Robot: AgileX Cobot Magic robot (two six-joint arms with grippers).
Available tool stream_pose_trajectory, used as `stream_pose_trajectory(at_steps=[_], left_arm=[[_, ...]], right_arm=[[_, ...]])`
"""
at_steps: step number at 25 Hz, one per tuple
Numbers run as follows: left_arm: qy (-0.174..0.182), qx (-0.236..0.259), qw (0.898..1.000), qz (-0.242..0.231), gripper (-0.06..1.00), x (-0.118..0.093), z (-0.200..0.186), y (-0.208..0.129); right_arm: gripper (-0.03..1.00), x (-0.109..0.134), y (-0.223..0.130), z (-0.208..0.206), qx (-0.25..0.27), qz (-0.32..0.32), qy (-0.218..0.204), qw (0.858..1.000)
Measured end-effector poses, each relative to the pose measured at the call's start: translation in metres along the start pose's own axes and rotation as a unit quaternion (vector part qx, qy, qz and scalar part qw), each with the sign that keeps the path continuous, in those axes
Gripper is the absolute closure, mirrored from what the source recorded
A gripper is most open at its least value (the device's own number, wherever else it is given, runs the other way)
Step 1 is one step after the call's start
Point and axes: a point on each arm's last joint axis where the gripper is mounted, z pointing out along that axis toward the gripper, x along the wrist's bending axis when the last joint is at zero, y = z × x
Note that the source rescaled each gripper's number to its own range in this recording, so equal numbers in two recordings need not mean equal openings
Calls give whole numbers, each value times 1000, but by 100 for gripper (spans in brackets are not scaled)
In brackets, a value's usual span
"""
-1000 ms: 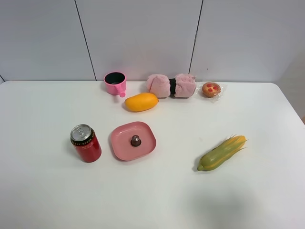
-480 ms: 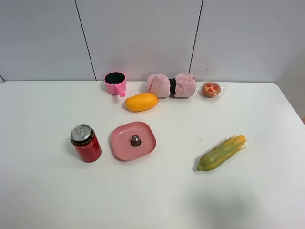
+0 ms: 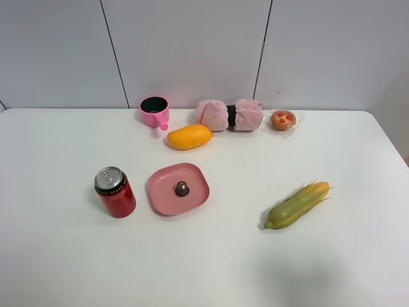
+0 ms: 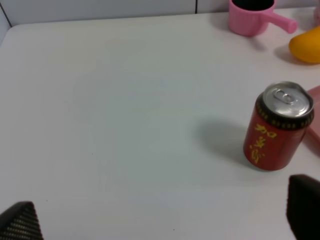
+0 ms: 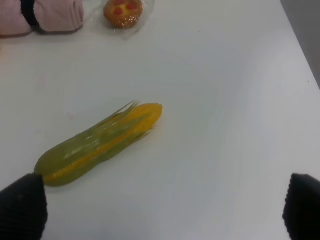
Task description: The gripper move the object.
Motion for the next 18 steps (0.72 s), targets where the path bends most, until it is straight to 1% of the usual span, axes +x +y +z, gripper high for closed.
stream_pose_trajectory(at_steps=[18], left_arm=[[0,0,1000,0,-6,0,0,0]], right_arm=[[-2,0,0,0,0,0,0,1000]])
